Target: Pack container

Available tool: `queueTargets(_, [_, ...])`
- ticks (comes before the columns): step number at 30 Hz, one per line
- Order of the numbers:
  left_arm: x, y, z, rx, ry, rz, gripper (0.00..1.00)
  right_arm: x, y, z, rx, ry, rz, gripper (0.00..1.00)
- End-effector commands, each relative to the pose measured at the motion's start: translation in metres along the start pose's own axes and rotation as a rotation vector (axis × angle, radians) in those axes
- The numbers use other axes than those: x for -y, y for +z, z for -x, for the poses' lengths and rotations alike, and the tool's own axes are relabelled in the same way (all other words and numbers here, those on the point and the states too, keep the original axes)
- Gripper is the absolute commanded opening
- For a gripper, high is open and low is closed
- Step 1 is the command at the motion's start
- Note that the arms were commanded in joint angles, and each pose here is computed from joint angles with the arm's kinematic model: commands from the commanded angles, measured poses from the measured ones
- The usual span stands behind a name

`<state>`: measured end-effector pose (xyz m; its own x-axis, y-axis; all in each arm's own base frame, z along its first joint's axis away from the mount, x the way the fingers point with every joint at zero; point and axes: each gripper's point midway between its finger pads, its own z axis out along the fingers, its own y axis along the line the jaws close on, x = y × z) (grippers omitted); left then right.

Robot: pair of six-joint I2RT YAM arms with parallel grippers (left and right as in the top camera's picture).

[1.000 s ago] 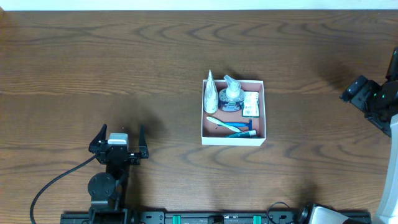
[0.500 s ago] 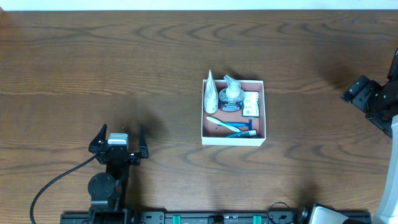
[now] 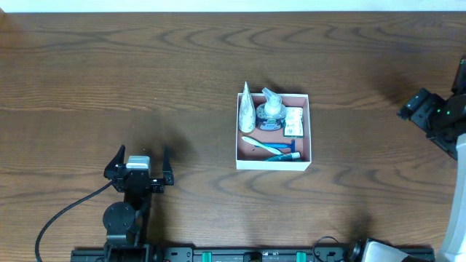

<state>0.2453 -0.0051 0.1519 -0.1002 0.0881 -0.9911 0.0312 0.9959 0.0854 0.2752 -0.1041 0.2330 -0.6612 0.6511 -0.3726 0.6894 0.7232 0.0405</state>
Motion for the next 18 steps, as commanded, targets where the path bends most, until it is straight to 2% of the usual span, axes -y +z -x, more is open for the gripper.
queueTargets(1, [0.001,0.0,-0.015,-0.05,-0.007,-0.002,0.98,-0.02,-0.018,-0.007,0.041,-0.058,0.053,0.99])
queueTargets(7, [0.001,0.0,-0.015,-0.05,-0.007,-0.002,0.98,-0.068,-0.044,-0.04,0.074,-0.25,0.165,0.99])
queueTargets(11, [0.001,0.0,-0.015,-0.05,-0.007,-0.002,0.98,-0.08,-0.065,-0.047,0.187,-0.392,0.16,0.99])
queueTargets(15, [0.001,0.0,-0.015,-0.05,-0.007,-0.002,0.98,-0.095,-0.093,-0.029,0.379,-0.36,0.252,0.99])
queueTargets(18, [0.001,0.0,-0.015,-0.05,-0.007,-0.002,0.98,-0.11,-0.118,-0.011,0.552,-0.315,0.4,0.99])
